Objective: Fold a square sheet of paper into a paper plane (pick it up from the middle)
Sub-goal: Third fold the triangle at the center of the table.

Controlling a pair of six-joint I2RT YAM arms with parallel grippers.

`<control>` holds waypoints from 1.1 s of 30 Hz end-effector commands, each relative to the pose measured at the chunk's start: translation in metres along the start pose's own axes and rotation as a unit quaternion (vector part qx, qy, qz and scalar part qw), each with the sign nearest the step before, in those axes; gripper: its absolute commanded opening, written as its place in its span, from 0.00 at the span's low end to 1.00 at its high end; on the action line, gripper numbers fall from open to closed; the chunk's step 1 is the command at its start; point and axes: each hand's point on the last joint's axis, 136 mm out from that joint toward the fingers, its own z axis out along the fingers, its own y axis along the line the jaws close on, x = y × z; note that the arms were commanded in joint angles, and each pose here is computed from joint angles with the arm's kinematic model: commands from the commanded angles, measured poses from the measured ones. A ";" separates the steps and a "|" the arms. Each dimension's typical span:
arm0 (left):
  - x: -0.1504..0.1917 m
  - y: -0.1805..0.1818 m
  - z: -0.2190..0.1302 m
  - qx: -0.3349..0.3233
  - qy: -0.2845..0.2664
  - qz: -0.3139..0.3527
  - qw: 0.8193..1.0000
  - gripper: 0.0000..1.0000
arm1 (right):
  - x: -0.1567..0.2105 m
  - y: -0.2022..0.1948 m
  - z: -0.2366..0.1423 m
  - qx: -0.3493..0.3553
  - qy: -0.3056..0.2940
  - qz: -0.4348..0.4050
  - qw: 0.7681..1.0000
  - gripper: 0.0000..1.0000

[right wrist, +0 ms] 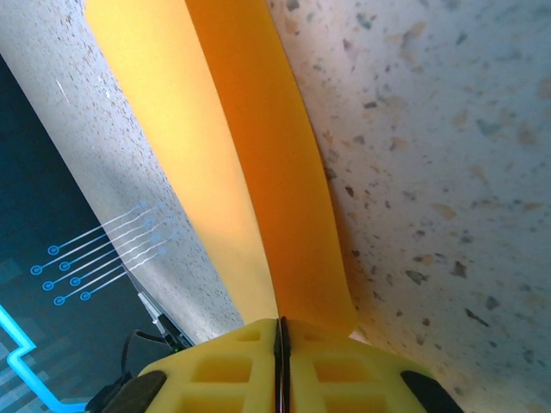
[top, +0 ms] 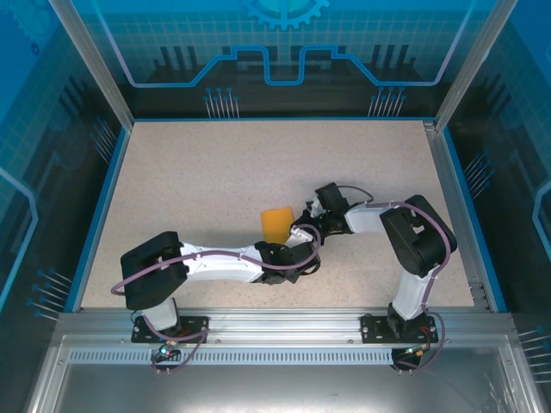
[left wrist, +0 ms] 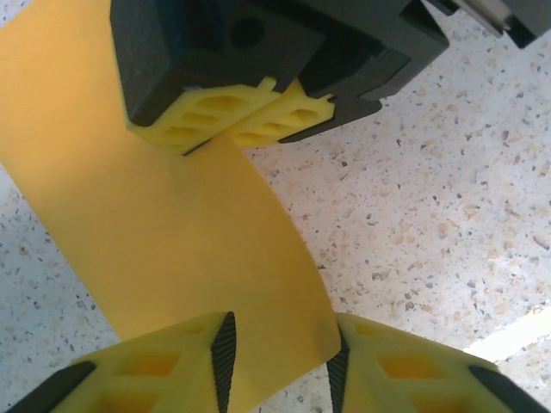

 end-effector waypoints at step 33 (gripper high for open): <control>-0.023 0.017 -0.010 0.236 0.034 -0.132 0.962 0.04 | 0.000 -0.006 -0.062 0.048 -0.074 -0.072 0.994 0.51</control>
